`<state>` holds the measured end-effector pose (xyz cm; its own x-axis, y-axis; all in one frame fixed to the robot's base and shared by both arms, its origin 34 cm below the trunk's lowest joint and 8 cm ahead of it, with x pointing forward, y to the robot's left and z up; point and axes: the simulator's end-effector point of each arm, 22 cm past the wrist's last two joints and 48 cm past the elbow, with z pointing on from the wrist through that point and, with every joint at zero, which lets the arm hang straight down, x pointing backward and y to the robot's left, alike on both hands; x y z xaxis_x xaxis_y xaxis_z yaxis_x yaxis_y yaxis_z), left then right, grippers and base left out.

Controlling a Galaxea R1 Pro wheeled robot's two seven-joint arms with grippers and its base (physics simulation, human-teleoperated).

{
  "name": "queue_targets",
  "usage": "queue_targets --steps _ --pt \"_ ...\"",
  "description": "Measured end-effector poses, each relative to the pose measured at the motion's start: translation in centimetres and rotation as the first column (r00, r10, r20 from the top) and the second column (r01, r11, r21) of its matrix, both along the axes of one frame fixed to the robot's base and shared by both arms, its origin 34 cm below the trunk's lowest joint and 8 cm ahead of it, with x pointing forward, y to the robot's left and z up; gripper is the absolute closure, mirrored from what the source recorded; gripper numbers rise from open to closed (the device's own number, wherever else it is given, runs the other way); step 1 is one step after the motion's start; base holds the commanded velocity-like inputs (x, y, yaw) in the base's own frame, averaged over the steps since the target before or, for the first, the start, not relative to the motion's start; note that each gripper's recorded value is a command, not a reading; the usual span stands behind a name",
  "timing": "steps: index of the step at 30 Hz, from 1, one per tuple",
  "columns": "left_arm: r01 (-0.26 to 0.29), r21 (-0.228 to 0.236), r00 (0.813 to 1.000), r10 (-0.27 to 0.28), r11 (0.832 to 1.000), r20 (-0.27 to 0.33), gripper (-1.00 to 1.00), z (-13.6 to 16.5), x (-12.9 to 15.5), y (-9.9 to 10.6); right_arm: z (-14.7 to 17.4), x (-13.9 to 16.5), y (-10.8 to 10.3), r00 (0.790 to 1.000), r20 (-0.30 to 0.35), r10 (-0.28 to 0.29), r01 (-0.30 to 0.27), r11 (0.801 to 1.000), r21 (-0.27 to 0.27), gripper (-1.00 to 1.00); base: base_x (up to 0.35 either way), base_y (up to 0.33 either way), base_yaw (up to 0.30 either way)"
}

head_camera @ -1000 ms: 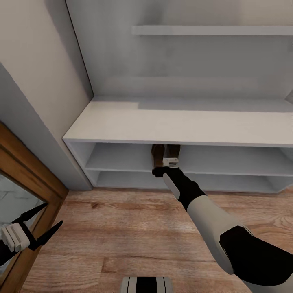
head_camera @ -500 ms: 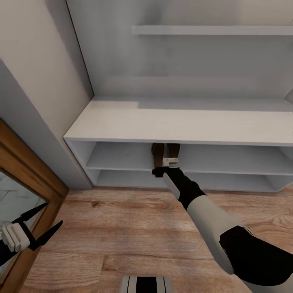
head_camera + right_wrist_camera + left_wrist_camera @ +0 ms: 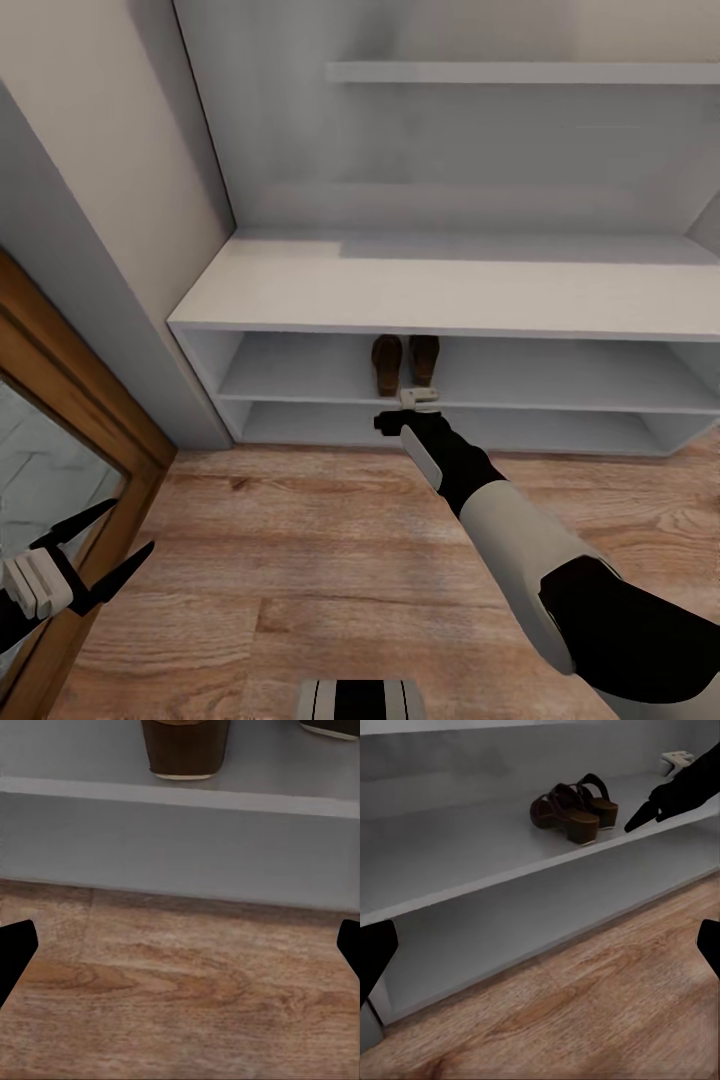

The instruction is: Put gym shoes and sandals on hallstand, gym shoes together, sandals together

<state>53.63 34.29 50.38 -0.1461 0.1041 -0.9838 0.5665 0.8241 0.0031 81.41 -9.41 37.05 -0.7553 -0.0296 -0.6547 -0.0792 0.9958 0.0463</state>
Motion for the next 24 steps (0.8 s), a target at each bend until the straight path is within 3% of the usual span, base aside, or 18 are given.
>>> queue_targets --steps 24 --pt "-0.003 0.001 1.000 0.003 1.000 0.001 -1.00 0.02 0.05 0.08 0.13 0.21 0.18 1.000 0.030 -0.005 0.005 1.000 0.013 -1.00 -0.024 0.000 0.000"
